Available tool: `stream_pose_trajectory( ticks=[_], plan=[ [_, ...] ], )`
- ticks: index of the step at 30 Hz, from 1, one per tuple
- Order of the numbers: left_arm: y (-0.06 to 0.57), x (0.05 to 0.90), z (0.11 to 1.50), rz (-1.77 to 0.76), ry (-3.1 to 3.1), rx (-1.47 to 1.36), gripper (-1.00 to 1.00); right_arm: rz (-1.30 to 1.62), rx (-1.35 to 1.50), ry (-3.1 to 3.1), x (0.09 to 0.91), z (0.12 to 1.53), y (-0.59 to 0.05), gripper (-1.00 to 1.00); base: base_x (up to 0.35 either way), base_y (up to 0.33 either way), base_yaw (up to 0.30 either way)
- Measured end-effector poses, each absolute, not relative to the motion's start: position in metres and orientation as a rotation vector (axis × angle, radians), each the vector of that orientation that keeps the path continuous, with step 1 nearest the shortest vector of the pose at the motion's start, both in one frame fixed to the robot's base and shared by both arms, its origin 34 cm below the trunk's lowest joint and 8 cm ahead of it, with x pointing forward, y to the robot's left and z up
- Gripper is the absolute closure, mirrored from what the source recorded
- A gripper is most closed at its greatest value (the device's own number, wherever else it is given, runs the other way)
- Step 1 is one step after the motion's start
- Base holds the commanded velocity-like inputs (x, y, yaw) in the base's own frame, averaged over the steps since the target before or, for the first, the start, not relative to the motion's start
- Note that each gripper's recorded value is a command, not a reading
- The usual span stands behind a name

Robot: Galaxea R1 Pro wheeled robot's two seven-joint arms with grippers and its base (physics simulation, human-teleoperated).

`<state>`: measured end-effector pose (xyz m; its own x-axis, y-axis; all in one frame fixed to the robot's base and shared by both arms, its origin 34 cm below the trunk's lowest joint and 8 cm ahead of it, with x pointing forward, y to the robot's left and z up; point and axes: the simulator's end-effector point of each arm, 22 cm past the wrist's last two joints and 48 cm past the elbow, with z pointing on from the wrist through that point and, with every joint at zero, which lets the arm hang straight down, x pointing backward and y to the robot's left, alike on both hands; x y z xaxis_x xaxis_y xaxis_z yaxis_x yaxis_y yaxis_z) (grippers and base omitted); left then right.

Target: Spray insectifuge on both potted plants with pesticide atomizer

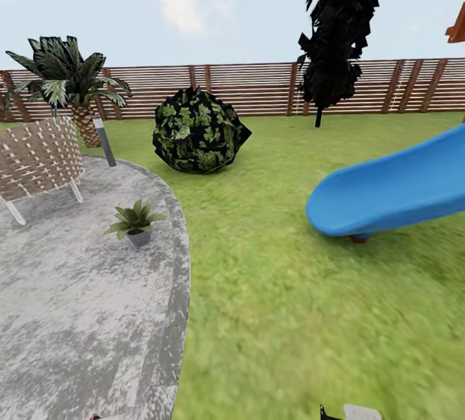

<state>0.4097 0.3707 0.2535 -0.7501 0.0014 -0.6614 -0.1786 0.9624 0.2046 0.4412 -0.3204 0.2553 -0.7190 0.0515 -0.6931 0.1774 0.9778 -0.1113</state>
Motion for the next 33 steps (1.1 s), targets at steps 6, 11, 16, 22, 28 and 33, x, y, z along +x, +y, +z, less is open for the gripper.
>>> stream_pose_trajectory(
  ticks=[6,11,16,22,28,33],
  plan=[
    [0.3704,0.4094,0.2533,0.332,2.401,-0.122,1.0,-0.219,0.159,2.369,0.4411,0.2553,-0.3205,-1.0,0.322,0.093,0.274],
    [0.3705,0.4094,0.2533,0.332,2.401,-0.123,1.0,-0.219,0.159,2.369,0.4411,0.2553,-0.3205,-1.0,0.334,0.01,0.272],
    [0.3704,0.4095,0.2534,0.332,2.4,-0.122,1.0,-0.219,0.159,2.368,0.4413,0.2554,-0.3204,-1.0,0.336,0.001,0.253],
    [0.3707,0.41,0.2537,0.333,2.398,-0.124,1.0,-0.219,0.16,2.368,0.4412,0.2554,-0.3211,-1.0,0.333,0.075,0.196],
    [0.3709,0.41,0.2537,0.333,2.399,-0.126,1.0,-0.225,0.158,2.369,0.4406,0.2553,-0.3239,-1.0,0.294,0.217,0.015],
    [0.3707,0.41,0.2536,0.333,2.399,-0.125,1.0,-0.225,0.158,2.369,0.4405,0.2553,-0.324,-1.0,0.282,0.233,0.0]
  ],
)
